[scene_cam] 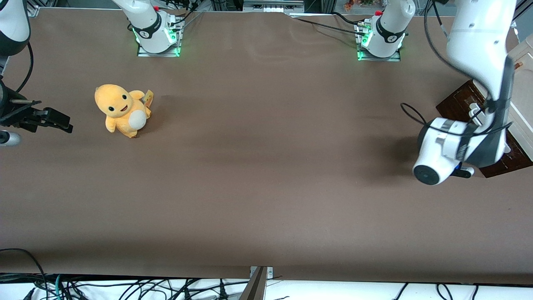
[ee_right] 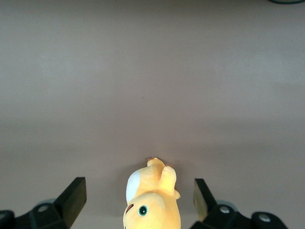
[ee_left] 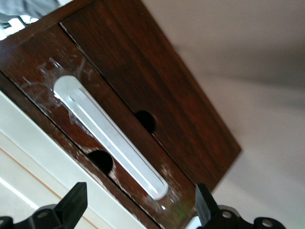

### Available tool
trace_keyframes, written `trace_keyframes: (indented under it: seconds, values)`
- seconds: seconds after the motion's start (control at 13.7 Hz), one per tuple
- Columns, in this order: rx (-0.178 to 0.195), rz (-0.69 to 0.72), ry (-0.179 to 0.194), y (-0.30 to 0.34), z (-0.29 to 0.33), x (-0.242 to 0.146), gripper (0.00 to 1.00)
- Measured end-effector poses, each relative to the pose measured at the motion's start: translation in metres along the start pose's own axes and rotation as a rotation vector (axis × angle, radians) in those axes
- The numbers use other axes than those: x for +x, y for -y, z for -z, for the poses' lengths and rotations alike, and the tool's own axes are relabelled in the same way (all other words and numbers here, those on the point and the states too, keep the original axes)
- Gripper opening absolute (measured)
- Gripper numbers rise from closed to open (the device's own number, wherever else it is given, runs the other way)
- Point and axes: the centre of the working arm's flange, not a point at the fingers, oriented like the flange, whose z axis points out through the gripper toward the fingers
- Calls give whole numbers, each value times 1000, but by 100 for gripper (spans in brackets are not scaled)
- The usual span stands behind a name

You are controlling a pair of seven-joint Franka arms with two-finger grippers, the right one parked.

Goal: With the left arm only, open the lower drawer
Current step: 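Lower the left gripper onto the white handle of the lower drawer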

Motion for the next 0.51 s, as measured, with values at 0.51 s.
trace_keyframes:
  seconds: [0.51]
  values:
    - [227,50,53,3,-47,33,100]
